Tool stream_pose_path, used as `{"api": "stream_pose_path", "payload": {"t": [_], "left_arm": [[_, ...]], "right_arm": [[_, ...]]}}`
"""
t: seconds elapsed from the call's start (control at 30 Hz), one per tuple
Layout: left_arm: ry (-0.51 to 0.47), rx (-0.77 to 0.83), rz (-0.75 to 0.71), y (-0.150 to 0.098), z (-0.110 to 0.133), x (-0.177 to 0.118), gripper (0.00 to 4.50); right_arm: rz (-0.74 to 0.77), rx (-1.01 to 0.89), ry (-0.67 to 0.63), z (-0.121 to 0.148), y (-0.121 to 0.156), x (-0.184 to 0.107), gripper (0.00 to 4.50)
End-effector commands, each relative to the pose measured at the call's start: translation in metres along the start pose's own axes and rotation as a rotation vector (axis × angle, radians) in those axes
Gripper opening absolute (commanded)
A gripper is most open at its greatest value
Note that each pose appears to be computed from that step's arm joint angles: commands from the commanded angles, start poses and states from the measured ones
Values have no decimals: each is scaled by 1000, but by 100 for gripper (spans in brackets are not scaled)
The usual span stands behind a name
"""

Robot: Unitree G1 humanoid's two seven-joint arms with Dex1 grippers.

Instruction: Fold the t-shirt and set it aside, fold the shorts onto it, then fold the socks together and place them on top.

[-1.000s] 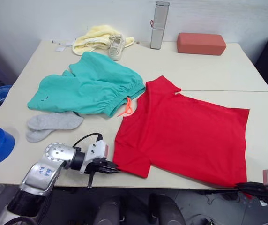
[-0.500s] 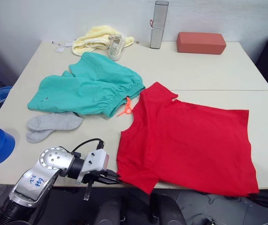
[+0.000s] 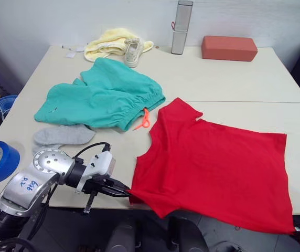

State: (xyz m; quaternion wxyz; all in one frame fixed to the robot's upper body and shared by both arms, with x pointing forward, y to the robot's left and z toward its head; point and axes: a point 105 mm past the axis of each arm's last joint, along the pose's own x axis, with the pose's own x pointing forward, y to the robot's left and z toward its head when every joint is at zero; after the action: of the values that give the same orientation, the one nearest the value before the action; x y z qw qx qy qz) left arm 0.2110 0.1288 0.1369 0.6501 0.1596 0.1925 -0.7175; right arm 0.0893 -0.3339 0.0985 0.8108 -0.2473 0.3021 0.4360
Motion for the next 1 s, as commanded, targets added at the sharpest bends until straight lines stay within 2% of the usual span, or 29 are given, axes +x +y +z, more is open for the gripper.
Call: {"api": "stream_pose_path", "payload": {"t": [0.03, 0.33, 0.63, 0.73, 0.77, 0.8, 0.9, 1.0], "left_arm": [[-1, -25, -22, 4, 1, -2, 0], [15, -81, -3, 35, 4, 8, 0], [0, -120, 163, 74, 9, 17, 0], [13, -135, 170, 73, 4, 19, 0], [17, -145, 182, 74, 2, 19, 21], [15, -148, 194, 74, 0, 19, 44], [-10, -122, 267, 82, -1, 17, 124], [-160, 8, 392, 93, 18, 1, 218]], "right_arm": [[1, 39, -23, 10, 2, -9, 3], [41, 134, -51, 22, -24, 7, 3], [-22, 167, -68, 27, -57, 32, 3], [-42, 168, -81, 27, -59, 36, 3], [-66, 178, -106, 30, -61, 37, 0], [-92, 182, -129, 33, -64, 37, 19], [-128, 152, -172, 41, -66, 34, 99], [-261, 98, -265, 59, -77, 12, 204]]}}
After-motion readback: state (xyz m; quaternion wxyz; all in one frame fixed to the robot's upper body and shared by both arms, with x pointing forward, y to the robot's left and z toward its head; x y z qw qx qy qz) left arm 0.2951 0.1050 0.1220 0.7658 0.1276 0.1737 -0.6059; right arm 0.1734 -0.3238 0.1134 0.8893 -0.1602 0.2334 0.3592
